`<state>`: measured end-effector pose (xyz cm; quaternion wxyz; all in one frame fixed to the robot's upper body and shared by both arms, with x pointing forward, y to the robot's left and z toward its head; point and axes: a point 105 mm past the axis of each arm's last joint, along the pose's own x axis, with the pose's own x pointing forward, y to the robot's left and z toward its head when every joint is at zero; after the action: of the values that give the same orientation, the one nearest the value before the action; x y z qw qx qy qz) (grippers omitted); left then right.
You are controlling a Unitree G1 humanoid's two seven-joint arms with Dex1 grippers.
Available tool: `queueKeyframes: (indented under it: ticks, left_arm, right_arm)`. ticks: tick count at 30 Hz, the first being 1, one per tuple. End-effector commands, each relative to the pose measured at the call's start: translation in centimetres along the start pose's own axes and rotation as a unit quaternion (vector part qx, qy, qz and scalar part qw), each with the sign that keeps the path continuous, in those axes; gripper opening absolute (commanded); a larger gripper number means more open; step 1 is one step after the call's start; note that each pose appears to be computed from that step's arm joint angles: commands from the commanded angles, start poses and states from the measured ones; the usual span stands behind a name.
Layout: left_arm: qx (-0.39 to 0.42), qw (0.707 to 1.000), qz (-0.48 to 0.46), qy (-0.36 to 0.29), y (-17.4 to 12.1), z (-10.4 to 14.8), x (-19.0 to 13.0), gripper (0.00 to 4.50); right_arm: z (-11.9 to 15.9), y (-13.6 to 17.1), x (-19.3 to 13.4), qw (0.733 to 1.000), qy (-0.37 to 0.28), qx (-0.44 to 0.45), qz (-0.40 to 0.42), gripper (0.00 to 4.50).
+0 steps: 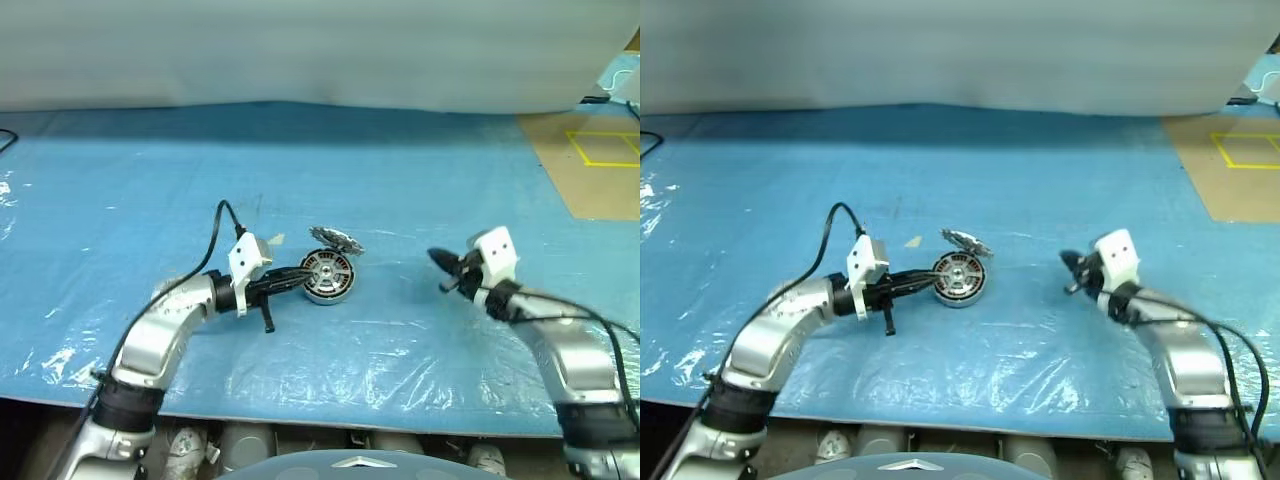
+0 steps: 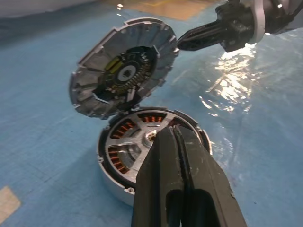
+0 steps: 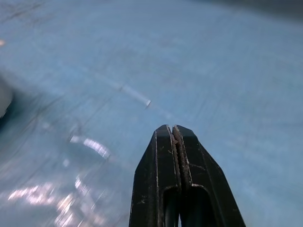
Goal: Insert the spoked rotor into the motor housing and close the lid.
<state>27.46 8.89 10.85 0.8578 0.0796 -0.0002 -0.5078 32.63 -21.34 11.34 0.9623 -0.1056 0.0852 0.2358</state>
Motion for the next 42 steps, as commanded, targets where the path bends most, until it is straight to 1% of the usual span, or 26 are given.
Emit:
queueKeyframes:
  ticks: [1, 3, 5, 7, 8, 13, 15, 17, 19, 22, 25, 27, 30, 34, 39, 42]
  left_arm:
    - [0.043, 0.998, 0.037, -0.035, -0.3, 1.1, -0.8, 0.03]
    - [0.023, 0.997, 0.051, -0.043, -0.3, 0.8, -1.3, 0.03]
    - [0.022, 0.997, 0.061, -0.042, -0.4, 0.3, -2.0, 0.03]
    - [0.015, 0.996, 0.071, -0.042, -0.5, -0.3, -2.6, 0.03]
    - [0.009, 0.996, 0.074, -0.053, -0.6, -0.4, -2.8, 0.03]
    - [-0.001, 0.992, 0.098, -0.08, -0.4, -0.9, -3.1, 0.03]
    - [0.0, 0.992, 0.087, -0.095, -0.6, -0.3, -3.1, 0.03]
    - [-0.006, 0.992, 0.076, -0.099, -0.8, 0.4, -3.1, 0.03]
    - [-0.008, 0.993, 0.064, -0.103, -1.1, 1.4, -3.0, 0.03]
    - [0.005, 0.993, 0.056, -0.105, -1.9, 2.3, -2.4, 0.03]
    - [0.014, 0.994, 0.046, -0.099, -2.6, 2.2, -1.5, 0.03]
    - [0.007, 0.994, 0.046, -0.101, -2.8, 2.1, -0.7, 0.03]
    - [-0.005, 0.994, 0.043, -0.099, -3.0, 1.5, 0.4, 0.03]
    - [-0.011, 0.994, 0.047, -0.1, -2.8, 1.4, 0.9, 0.03]
    - [-0.025, 0.991, 0.088, -0.102, -1.7, 1.3, 0.5, 0.03]
    - [-0.041, 0.986, 0.114, -0.115, -0.8, 2.3, 0.0, 0.03]
  right_arm:
    - [2.1, -0.1, 2.2, 0.999, -0.009, -0.036, 0.036, 0.0]
    - [3.3, -0.2, 4.2, 0.997, -0.013, -0.056, 0.052, 0.0]
    - [4.3, 0.0, 6.2, 0.995, -0.013, -0.068, 0.067, 0.0]
    - [5.0, 0.8, 8.1, 0.993, -0.006, -0.08, 0.084, 0.0]
    - [5.5, 1.4, 8.9, 0.992, -0.009, -0.078, 0.097, 0.0]
    - [7.0, 4.1, 11.3, 0.983, -0.019, -0.085, 0.164, 0.0]
    - [7.3, 5.2, 11.6, 0.975, -0.015, -0.083, 0.205, 0.0]
    - [7.7, 6.2, 11.6, 0.965, -0.015, -0.083, 0.247, 0.0]
    - [7.9, 6.6, 11.3, 0.959, -0.013, -0.078, 0.271, 0.0]
    - [7.8, 7.1, 10.6, 0.958, -0.008, -0.081, 0.274, 0.0]
    - [7.0, 8.0, 9.5, 0.961, -0.002, -0.064, 0.269, 0.0]
    - [6.2, 9.3, 8.7, 0.961, 0.0, -0.041, 0.275, 0.0]
    - [4.7, 12.2, 7.2, 0.956, 0.004, 0.0, 0.292, 0.0]
    - [3.0, 14.4, 6.2, 0.954, 0.02, 0.026, 0.299, 0.0]
    - [2.2, 15.3, 6.1, 0.954, 0.027, 0.028, 0.298, 0.0]
    - [3.1, 14.7, 6.6, 0.958, 0.01, 0.025, 0.285, 0.0]
